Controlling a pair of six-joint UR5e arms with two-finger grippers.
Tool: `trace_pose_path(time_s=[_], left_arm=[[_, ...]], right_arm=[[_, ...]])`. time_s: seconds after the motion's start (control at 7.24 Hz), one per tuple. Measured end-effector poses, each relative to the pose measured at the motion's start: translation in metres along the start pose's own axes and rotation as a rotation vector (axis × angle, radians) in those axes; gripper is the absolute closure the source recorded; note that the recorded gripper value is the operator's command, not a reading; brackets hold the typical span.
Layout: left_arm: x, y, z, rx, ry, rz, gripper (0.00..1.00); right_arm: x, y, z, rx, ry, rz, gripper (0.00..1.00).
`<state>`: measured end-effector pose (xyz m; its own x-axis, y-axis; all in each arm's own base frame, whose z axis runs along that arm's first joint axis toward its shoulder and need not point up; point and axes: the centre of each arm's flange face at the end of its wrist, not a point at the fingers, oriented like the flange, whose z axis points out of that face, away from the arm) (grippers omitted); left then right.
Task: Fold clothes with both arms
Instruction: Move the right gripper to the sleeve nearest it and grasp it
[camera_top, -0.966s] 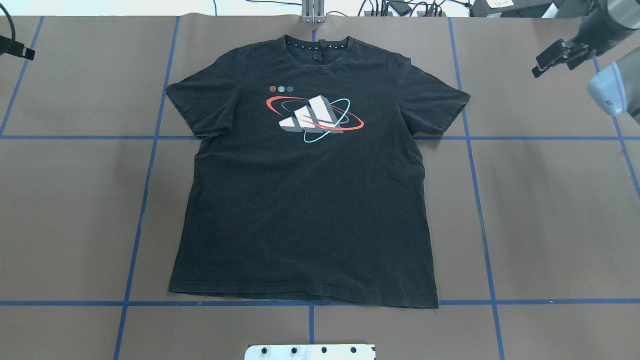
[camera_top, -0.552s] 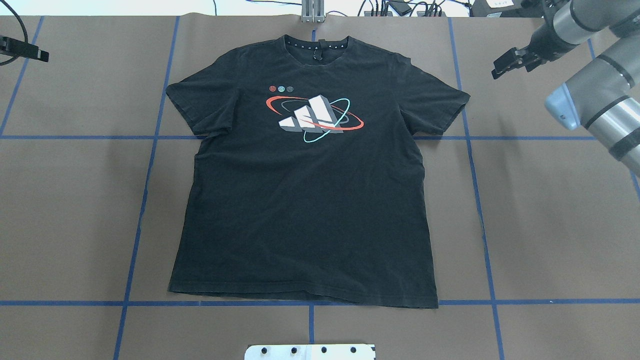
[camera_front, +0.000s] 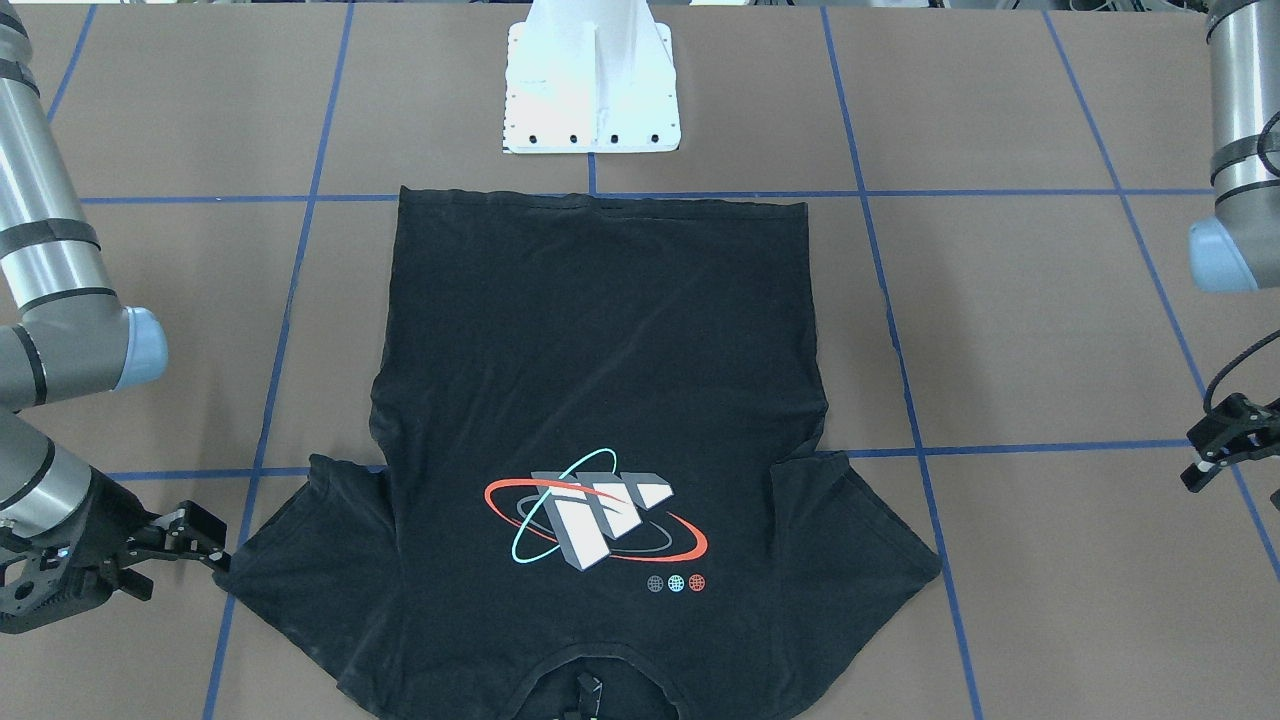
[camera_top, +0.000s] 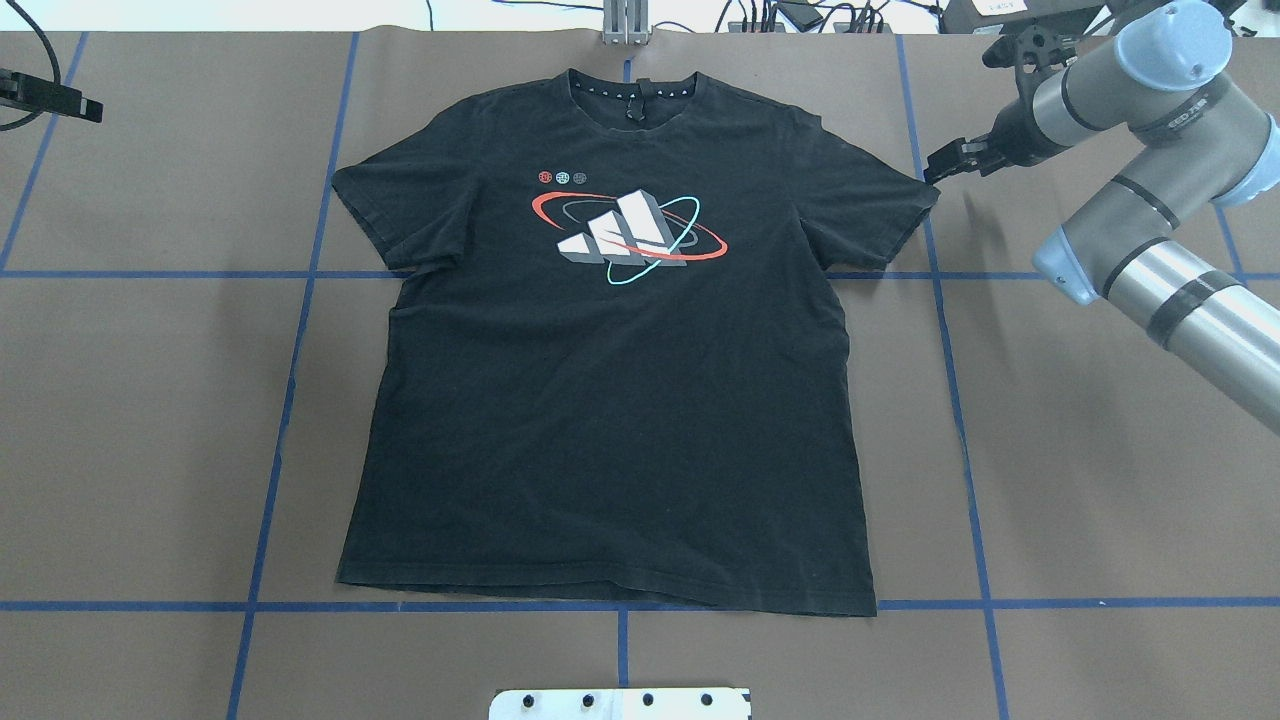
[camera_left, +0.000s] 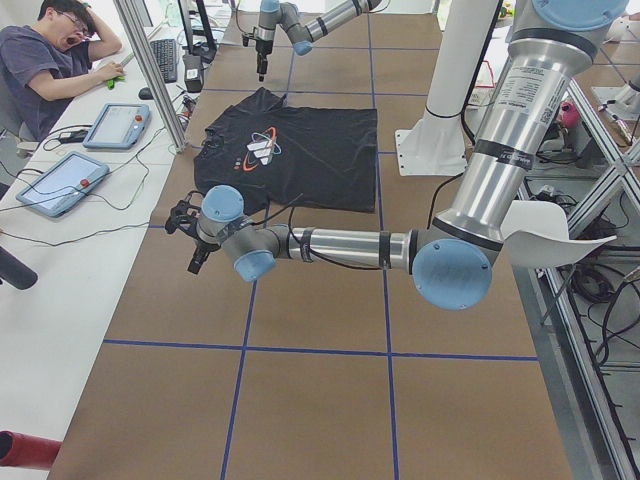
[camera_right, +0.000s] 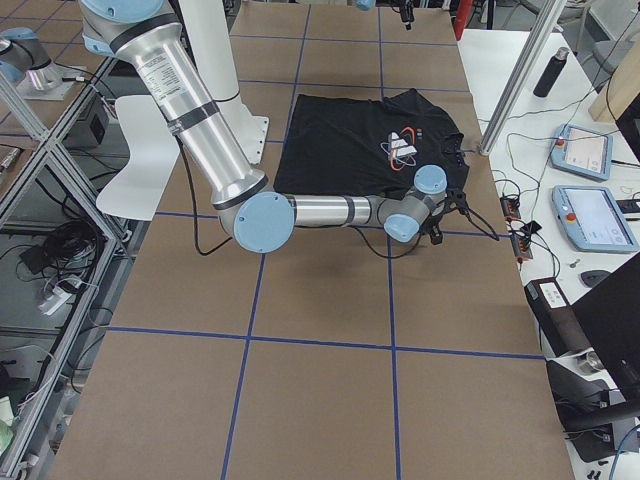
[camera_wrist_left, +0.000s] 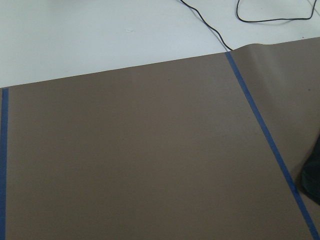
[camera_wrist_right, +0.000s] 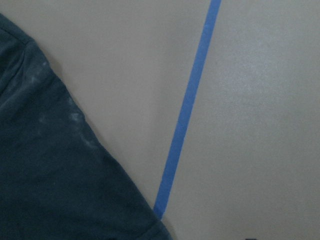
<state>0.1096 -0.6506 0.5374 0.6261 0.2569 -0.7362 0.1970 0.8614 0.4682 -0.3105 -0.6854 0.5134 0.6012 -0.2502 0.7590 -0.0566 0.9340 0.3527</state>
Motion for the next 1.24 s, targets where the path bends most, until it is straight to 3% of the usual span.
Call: trace_pose_path(time_s=[0.28, 0.83, 1.1, 1.24], left_arm=[[0.002, -0.003, 0.000, 0.003, 0.001, 0.002, 0.00], [0.007, -0.009, -0.002, 0.010, 0.006, 0.006, 0.00], [0.006, -0.009, -0.002, 0.010, 0.006, 0.006, 0.00], [0.006, -0.008, -0.002, 0.009, 0.005, 0.006, 0.00]], right_arm=[[-0.003, 0.004, 0.012, -0.016, 0.004, 0.008, 0.23], [-0.006, 0.009, 0.019, -0.035, 0.000, 0.011, 0.49], [-0.006, 0.010, 0.020, -0.037, -0.001, 0.012, 0.72], [-0.006, 0.010, 0.020, -0.037, -0.001, 0.013, 1.00]])
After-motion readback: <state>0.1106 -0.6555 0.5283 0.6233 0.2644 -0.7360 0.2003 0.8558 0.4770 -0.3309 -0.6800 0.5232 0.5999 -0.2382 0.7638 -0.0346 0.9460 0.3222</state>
